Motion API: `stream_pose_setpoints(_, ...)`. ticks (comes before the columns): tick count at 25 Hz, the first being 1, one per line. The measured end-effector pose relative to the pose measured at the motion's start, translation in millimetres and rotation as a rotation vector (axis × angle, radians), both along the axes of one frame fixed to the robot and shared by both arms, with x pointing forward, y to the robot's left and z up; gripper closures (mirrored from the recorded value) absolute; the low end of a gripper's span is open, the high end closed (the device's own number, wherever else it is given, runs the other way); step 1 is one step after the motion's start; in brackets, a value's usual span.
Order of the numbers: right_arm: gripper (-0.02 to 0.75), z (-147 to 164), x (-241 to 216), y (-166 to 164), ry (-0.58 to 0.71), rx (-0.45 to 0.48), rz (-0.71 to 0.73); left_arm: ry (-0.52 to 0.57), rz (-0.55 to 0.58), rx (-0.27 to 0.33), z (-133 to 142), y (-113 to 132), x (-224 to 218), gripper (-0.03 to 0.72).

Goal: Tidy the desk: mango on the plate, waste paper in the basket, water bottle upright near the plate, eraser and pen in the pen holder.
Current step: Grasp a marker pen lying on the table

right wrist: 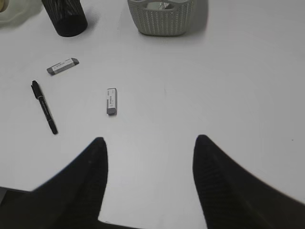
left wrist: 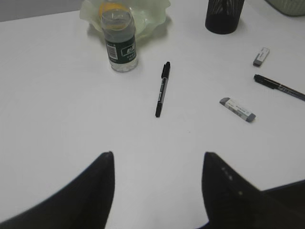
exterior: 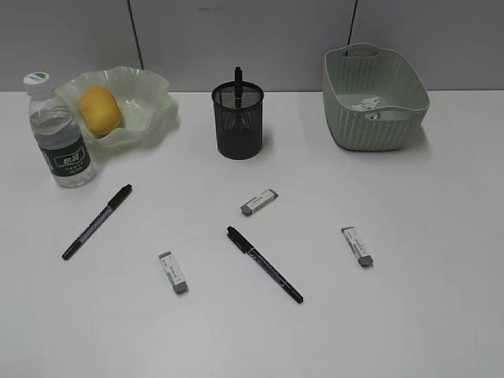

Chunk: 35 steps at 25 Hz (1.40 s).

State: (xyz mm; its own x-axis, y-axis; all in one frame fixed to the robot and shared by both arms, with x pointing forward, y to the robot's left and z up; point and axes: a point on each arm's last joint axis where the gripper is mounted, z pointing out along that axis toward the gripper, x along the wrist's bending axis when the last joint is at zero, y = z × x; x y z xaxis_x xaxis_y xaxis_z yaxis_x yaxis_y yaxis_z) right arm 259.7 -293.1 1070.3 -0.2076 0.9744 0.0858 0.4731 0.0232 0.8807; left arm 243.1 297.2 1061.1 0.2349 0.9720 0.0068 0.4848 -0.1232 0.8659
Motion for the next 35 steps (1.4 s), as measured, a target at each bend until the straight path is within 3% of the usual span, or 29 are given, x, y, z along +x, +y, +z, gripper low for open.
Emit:
stream_pose_setpoints(7,0.281,1,0,0,-0.009,-0.004,-0.003,0.041,0.007,0.002,20,-11,59,0.244)
stream_pose_setpoints(16,0.281,1,1,-1,-0.01,-0.007,-0.005,0.385,-0.056,0.079,4,-38,180,0.244)
stream_pose_setpoints(21,0.281,1,1,-1,-0.011,-0.011,-0.006,0.498,-0.099,0.123,-2,-55,240,0.244)
stream_pose_setpoints(27,0.281,1,1,-1,-0.012,-0.01,-0.006,0.579,-0.188,0.184,-21,-91,299,0.244)
stream_pose_setpoints(35,0.281,1,1,-1,-0.014,-0.012,-0.008,0.768,-0.203,0.222,-73,-110,354,0.243)
